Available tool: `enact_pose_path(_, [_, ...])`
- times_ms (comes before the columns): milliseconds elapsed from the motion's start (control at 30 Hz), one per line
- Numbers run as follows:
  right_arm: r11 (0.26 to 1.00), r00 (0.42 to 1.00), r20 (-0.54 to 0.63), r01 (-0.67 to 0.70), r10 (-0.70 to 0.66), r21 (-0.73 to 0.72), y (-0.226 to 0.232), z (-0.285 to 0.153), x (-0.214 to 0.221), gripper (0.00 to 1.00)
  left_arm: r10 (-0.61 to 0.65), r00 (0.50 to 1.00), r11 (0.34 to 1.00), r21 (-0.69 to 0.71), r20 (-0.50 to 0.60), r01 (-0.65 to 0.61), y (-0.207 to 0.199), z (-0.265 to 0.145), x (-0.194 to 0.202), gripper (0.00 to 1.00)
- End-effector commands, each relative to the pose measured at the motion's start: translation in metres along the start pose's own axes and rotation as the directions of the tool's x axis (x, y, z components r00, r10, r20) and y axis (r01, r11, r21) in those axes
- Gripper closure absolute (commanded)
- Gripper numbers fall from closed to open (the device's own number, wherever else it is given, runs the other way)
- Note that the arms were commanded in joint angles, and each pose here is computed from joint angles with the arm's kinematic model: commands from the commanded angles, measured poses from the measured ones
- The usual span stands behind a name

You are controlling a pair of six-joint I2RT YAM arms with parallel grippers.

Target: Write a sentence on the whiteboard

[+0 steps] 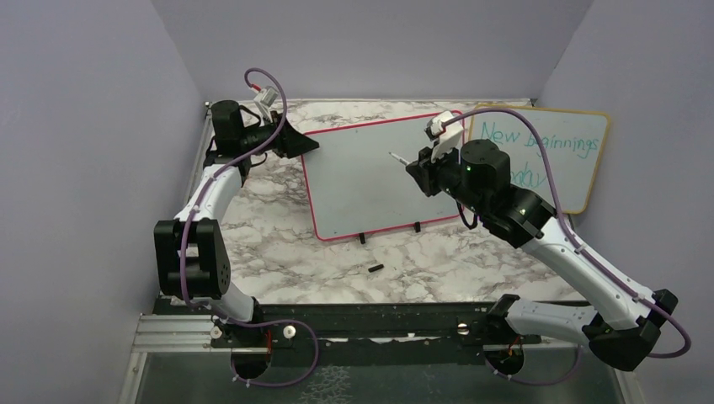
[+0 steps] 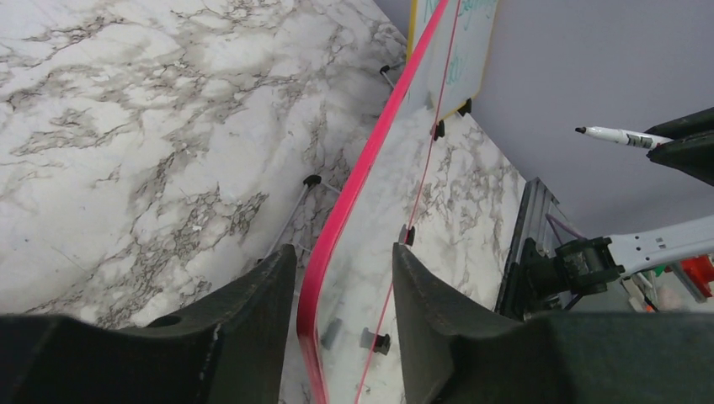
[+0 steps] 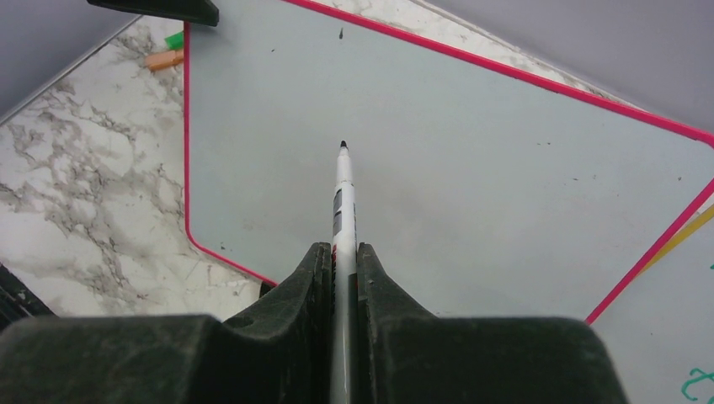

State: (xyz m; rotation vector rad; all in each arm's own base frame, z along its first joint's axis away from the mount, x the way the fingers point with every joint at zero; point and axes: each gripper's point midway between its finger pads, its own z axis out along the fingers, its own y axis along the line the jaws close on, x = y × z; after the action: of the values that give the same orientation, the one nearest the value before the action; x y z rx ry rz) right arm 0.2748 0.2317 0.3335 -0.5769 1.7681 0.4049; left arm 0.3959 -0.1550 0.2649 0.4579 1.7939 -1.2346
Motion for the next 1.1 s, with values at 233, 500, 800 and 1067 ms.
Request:
enact_pose_path(233, [0.995, 0.998, 0.031, 0.063, -0.061, -0.072, 0.011, 0.001, -0.002, 0.99, 0.037, 0.999, 0.999, 0.039, 0.02, -0.037, -0.008, -0.023, 0.008, 0.78])
enact_pose_path(500, [0.992, 0.997, 0.012, 0.08, -0.079, -0.098, 0.016, 0.007, 0.002, 0.99, 0.036, 0.999, 0.999, -0.006, 0.029, -0.036, -0.007, -0.04, 0.024, 0.82])
enact_pose_path(800, [0.989, 0.997, -0.008, 0.069, -0.071, -0.133, 0.023, 0.01, 0.007, 0.99, 0.032, 0.999, 0.999, -0.03, 0.032, -0.031, -0.01, -0.046, 0.04, 1.0])
enact_pose_path(1067, [0.987, 0.998, -0.001, 0.069, -0.07, -0.146, 0.026, 0.01, 0.008, 0.99, -0.023, 0.998, 0.993, -0.118, 0.061, 0.03, -0.011, -0.054, 0.059, 1.0])
